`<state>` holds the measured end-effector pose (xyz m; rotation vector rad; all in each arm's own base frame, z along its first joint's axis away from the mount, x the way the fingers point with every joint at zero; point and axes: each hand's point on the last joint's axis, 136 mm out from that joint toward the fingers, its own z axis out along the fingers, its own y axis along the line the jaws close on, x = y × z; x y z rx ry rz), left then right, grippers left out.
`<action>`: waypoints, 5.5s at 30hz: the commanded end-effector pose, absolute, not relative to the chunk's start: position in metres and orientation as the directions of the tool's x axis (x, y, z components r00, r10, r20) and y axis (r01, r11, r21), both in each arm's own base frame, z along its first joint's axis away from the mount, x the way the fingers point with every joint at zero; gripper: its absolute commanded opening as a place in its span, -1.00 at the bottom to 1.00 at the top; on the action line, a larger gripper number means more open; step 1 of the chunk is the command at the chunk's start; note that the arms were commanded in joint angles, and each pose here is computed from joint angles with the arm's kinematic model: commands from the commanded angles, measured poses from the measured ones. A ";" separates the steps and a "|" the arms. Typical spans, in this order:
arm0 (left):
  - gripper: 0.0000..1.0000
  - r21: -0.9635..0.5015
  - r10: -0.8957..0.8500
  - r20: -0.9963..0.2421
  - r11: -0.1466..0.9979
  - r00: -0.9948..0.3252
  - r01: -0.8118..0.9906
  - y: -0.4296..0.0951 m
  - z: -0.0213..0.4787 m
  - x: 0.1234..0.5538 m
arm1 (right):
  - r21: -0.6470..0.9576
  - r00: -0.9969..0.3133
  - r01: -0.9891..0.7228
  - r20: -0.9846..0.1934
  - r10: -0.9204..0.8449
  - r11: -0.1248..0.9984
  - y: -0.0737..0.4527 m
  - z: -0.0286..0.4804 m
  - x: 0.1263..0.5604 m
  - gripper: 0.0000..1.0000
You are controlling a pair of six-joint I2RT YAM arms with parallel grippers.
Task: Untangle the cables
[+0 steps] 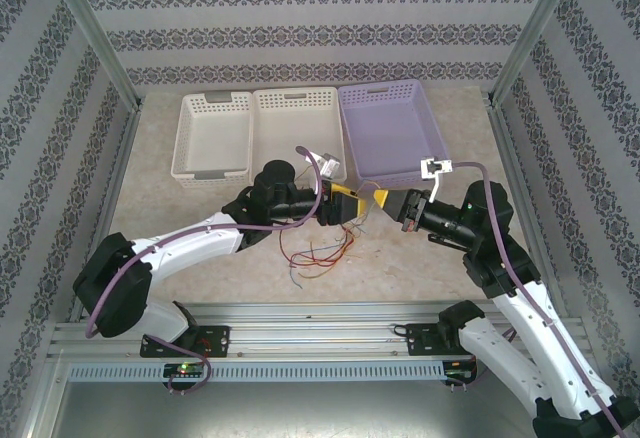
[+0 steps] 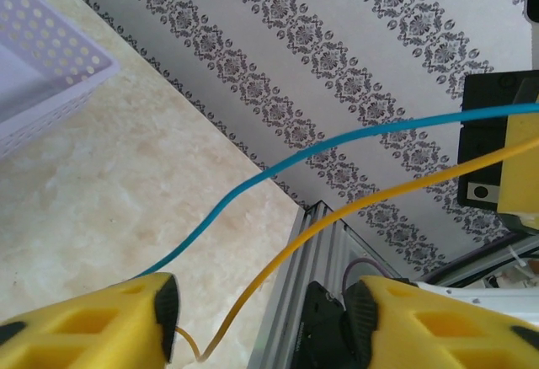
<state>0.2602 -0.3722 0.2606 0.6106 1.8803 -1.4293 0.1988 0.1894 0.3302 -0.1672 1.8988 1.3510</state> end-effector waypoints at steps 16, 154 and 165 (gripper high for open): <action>-1.00 -0.584 -0.008 -0.798 0.260 -0.603 0.769 -0.353 0.277 0.232 | 0.719 -0.663 -0.493 -0.675 0.324 0.489 0.184 0.320 0.204 -1.00; 0.62 -0.621 -0.076 -0.707 0.544 -0.703 0.565 -0.302 0.201 0.230 | 0.622 -0.609 -0.650 -0.770 0.190 0.436 0.258 0.363 0.209 -1.00; 0.14 -0.597 -0.112 -0.724 0.595 -0.680 0.538 -0.293 0.205 0.240 | 0.623 -0.615 -0.666 -0.770 0.172 0.410 0.261 0.367 0.196 -1.00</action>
